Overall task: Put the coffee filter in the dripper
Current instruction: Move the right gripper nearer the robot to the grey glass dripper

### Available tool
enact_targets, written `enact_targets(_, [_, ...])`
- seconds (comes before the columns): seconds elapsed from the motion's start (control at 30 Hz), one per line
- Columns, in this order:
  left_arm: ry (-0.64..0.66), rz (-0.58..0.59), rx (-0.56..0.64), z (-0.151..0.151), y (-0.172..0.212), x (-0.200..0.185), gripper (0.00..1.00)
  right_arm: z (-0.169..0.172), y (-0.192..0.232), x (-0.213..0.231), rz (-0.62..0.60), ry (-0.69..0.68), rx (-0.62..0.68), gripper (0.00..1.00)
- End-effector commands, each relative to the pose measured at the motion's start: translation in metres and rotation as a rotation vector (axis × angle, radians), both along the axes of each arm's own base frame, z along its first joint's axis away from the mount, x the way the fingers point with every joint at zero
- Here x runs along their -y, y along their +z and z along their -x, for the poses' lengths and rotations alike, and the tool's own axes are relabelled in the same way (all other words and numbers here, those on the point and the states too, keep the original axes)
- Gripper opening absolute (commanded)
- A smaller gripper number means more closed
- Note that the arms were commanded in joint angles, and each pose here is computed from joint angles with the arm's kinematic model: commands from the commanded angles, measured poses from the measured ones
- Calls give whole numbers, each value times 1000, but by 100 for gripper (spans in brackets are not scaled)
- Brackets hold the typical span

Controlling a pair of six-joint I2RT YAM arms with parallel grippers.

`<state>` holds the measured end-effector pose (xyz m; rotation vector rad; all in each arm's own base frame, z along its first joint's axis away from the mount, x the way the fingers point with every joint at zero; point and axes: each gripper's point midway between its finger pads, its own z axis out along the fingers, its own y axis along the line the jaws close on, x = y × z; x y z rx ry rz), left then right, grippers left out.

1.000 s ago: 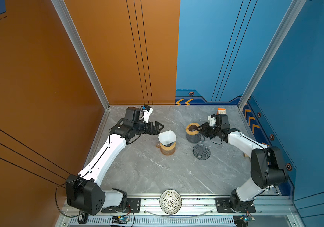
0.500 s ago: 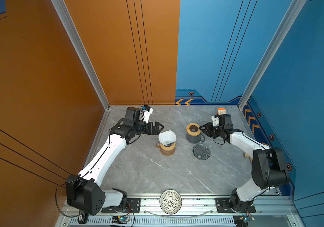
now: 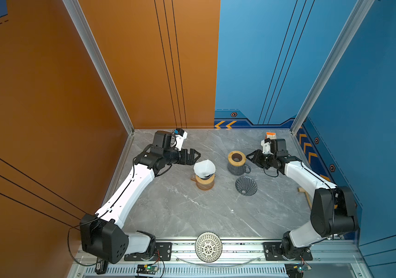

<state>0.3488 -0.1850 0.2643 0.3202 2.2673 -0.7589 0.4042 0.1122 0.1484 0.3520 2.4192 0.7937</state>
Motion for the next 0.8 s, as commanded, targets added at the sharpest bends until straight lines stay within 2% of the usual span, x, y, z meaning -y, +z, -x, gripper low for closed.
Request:
enact_targets(0.0, [-10, -1, 36, 2, 16, 3, 98, 17, 10, 13, 136, 24, 2, 39])
enact_targets(0.3, [-15, -5, 36, 4, 16, 6, 98, 75, 11, 22, 323, 138, -114, 44])
enact_targets(0.53, [-11, -12, 40, 9, 16, 4, 98, 111, -6, 23, 333, 140, -205, 47])
enact_targets(0.77, [-4, -20, 38, 13, 12, 1, 98, 131, -30, 15, 314, 159, -274, 49])
